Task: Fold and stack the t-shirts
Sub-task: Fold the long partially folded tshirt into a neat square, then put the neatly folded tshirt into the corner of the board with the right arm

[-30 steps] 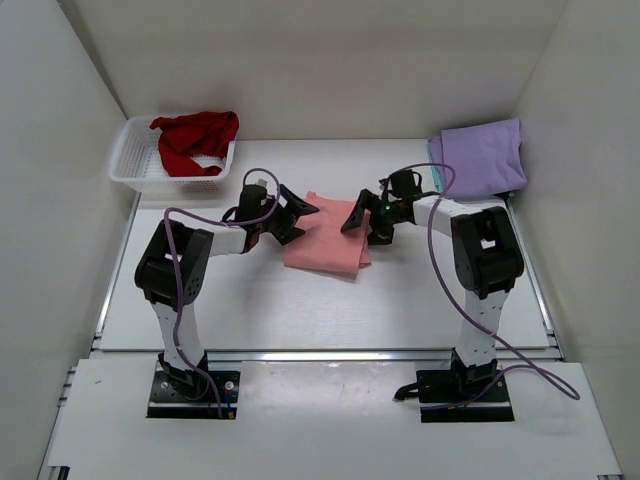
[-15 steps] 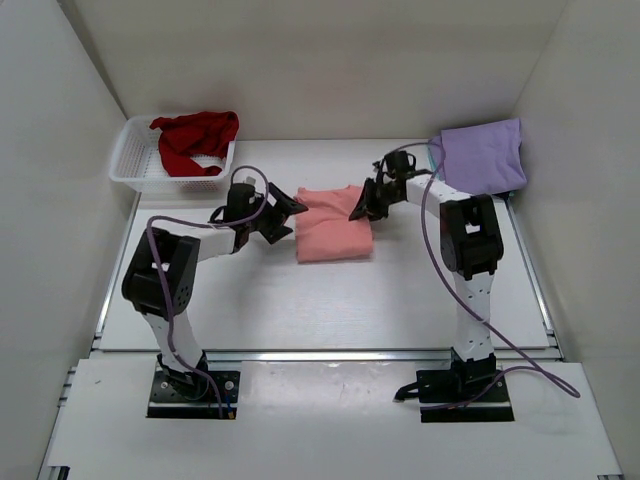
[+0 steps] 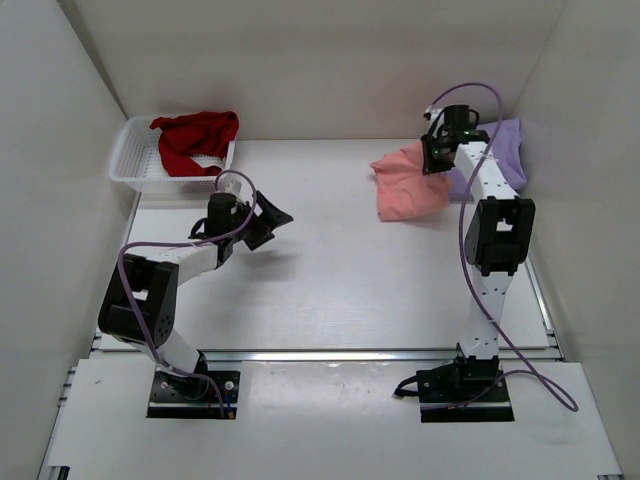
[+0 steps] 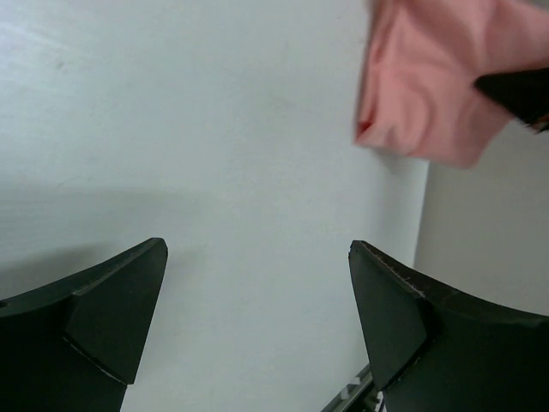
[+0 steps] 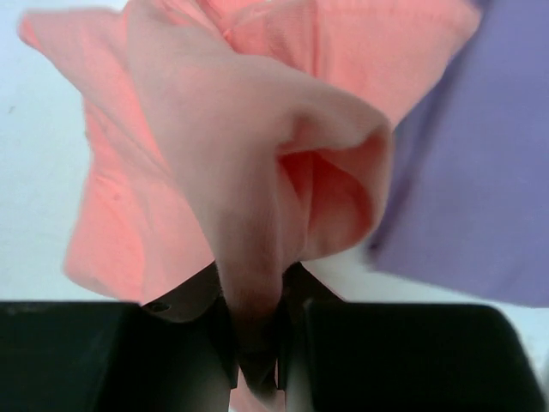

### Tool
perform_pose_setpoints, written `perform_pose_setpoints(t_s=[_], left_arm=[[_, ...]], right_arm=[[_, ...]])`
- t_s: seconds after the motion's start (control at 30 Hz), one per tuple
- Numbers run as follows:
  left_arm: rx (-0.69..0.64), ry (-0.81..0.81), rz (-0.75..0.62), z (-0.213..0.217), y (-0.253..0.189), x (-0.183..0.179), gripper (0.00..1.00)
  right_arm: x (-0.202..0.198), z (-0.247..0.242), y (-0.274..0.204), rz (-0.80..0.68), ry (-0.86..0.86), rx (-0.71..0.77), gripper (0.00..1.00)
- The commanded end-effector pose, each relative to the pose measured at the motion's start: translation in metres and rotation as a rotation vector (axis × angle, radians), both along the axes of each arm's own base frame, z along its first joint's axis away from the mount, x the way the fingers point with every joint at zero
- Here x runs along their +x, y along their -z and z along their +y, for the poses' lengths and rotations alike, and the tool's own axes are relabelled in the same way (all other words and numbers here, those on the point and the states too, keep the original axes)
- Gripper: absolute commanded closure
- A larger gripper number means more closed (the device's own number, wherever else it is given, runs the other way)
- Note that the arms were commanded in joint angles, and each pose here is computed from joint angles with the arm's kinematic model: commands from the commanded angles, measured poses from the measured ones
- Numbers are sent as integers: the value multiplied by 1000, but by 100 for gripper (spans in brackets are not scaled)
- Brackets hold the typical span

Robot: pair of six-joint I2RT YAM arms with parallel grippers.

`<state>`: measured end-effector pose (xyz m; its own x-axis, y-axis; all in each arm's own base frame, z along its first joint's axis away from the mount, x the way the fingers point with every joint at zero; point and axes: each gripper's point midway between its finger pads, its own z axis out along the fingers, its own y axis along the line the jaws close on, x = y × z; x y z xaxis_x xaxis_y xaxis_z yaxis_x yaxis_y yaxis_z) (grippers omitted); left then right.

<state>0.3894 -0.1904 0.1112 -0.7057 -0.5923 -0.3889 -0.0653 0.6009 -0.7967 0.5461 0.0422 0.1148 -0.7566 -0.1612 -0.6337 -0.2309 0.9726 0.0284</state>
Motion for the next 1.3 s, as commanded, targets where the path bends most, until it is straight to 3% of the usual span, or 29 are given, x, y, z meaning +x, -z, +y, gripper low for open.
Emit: perform_pose_setpoints(t_s=[0.0,0.27,0.57,0.87,1.0,1.07,1.2,1.27], left_arm=[[64,2,-43,12,6,-9,1],[138,31,-45,21,12,-16,2],[139,69,-29,15,19,-24,2],[165,105,-25,10,18,-31,1],[168,126,-47,9,15,-40,1],[162,115,-63,11,13,-40,1],[171,89,-72,23,4,-44,1],[186,105,-116,25,-7,-45,1]], right_arm=[[37,-58,-66,-200,-14,-119,100],[54,-140,-108,-320,90,-184,100],[73,-213,-59,-304,196,-212,100],[110,-255,-92,-499,441,-435,99],[117,-254,-119,-596,479,-507,89],[118,-255,-127,-623,507,-500,74],[95,-272,-160,-651,677,-579,34],[86,-263,-170,-648,689,-562,29]])
